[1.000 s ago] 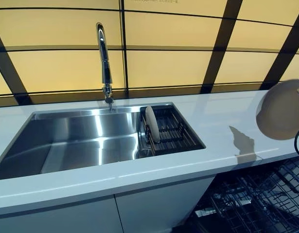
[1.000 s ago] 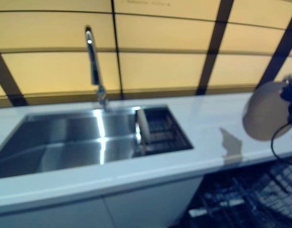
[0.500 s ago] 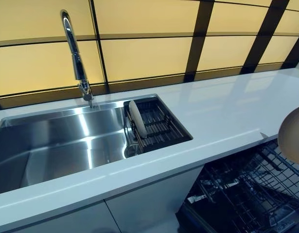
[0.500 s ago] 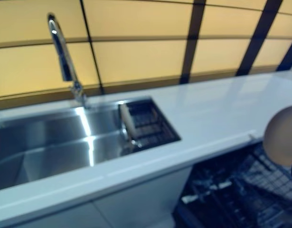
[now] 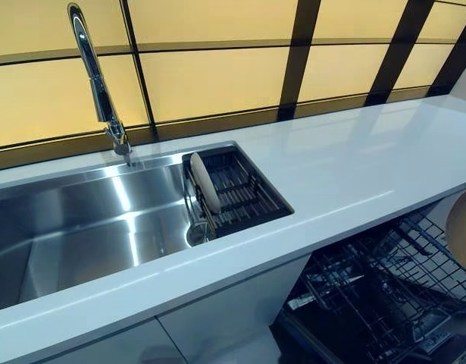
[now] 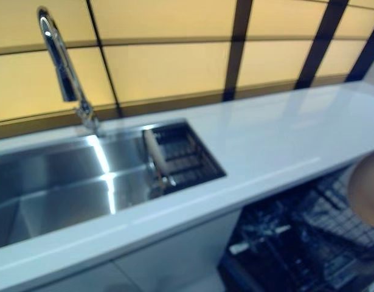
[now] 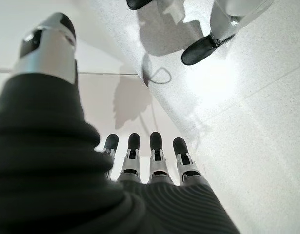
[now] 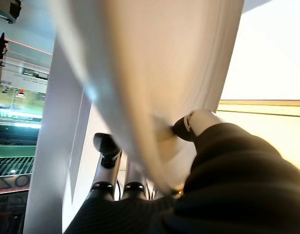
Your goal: Take plates into dishwasher
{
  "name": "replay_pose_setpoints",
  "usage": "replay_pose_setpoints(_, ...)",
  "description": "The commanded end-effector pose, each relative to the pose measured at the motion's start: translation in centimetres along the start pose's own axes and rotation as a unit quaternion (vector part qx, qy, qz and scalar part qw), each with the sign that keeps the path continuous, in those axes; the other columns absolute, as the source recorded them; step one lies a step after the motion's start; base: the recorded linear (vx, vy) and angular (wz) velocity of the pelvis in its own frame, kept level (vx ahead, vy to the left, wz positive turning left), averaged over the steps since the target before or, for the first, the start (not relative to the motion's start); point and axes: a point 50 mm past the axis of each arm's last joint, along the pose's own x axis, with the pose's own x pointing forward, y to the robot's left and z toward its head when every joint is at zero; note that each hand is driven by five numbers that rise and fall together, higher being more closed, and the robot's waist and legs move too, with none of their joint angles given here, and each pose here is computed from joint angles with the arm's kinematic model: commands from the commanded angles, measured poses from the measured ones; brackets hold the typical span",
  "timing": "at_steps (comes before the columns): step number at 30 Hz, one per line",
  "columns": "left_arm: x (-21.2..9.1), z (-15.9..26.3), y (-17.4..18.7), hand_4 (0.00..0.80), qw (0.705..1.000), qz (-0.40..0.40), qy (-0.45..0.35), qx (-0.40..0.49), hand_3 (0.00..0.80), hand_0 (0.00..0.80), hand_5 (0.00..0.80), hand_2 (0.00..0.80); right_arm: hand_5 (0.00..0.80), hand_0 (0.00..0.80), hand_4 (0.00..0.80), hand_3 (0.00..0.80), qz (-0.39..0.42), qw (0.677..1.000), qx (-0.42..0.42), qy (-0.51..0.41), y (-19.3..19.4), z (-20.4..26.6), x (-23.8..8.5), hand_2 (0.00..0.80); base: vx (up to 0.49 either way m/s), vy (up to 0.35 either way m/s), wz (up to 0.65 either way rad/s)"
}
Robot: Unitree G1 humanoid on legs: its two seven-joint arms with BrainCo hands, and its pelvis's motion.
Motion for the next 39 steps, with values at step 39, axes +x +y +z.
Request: replay_pose_setpoints(39,-0.2,0.9,1.6,0.0,1.0,0.028,-0.009,0.005,0.0,0.0,0.0,0.0,0.8,0.8,0.8,0.8,0.04,0.962,-0.125,-0.237,7.1,11.1,-5.9,0.8,0.0,0.0,0.0)
